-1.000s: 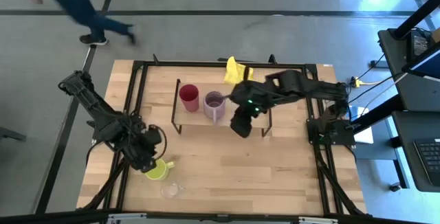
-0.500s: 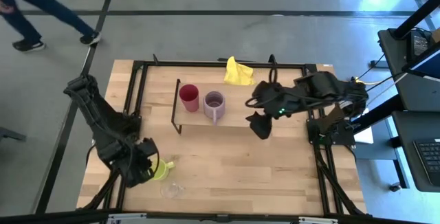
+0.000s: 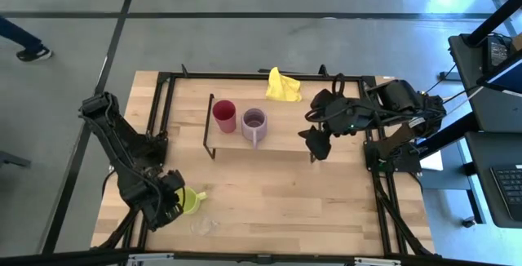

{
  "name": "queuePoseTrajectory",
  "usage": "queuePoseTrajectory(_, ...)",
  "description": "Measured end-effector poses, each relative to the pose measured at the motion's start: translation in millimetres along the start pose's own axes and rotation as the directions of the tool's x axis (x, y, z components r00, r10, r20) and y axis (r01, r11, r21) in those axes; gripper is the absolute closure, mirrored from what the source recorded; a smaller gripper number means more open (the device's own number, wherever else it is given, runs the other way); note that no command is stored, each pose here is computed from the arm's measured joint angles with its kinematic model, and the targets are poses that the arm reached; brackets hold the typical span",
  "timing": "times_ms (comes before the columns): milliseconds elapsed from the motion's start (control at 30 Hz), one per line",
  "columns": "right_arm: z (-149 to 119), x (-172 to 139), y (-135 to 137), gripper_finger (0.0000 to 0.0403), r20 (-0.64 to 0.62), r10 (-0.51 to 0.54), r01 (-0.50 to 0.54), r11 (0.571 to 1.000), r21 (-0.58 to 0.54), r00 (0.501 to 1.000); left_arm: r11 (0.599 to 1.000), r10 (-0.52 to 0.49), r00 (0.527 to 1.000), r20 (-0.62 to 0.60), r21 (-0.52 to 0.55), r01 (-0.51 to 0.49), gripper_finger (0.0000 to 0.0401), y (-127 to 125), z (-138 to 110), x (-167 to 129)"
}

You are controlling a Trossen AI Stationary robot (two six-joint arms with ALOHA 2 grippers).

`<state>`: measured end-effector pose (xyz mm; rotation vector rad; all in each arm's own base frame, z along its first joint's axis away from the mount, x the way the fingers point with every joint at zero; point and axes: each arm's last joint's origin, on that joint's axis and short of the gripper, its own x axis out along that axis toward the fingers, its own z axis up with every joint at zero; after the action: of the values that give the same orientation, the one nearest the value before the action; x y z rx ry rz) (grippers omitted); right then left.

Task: Stack small to large cups/mugs on shelf
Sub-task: Put the yellow mug on the shelf

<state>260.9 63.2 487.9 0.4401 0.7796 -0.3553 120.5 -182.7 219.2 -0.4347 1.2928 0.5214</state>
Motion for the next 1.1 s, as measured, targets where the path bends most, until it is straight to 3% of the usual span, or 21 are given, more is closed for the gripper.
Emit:
queuePoseTrajectory(367, -1.4, 0.1, -1.3, 0.0133, -0.013, -0.014, 0.014, 1.000, -0.027, 1.000, 0.997, -0.051, 0.999, 0.016, -0.054, 0.052, 0.0272, 4.5, -3.7, 35.2)
queuePoseTrajectory(467, -1.3, 0.1, -1.5, 0.0139, -0.008, -0.019, 0.019, 0.999, -0.028, 1.000, 0.997, -0.032, 0.999, 0.018, -0.062, 0.033, 0.0305, 5.9, 2.3, 37.0)
queuePoseTrajectory(600, -1.6, 0.0, -3.1, 0.0159, 0.003, -0.051, 0.051, 0.998, -0.025, 0.999, 0.999, -0.026, 0.999, 0.019, -0.036, 0.027, 0.0382, 6.8, 12.1, 37.9)
queuePoseTrajectory(733, -1.5, -1.2, -3.8, 0.0188, 0.009, -0.052, 0.052, 0.999, -0.005, 0.999, 1.000, -0.019, 1.000, 0.023, -0.020, 0.020, 0.0392, 8.3, 21.4, 36.3)
queuePoseTrajectory(900, -1.3, -7.8, -7.3, 0.0223, 0.042, -0.065, 0.065, 0.998, 0.007, 0.997, 0.999, -0.027, 0.999, 0.035, 0.020, 0.026, 0.0396, 9.8, 37.3, 11.9)
queuePoseTrajectory(1100, -3.8, -28.3, -15.6, 0.0246, 0.120, -0.076, 0.070, 0.996, 0.057, 0.990, 0.985, -0.145, 0.988, 0.045, 0.102, 0.140, 0.0397, 7.0, 71.0, -59.7)
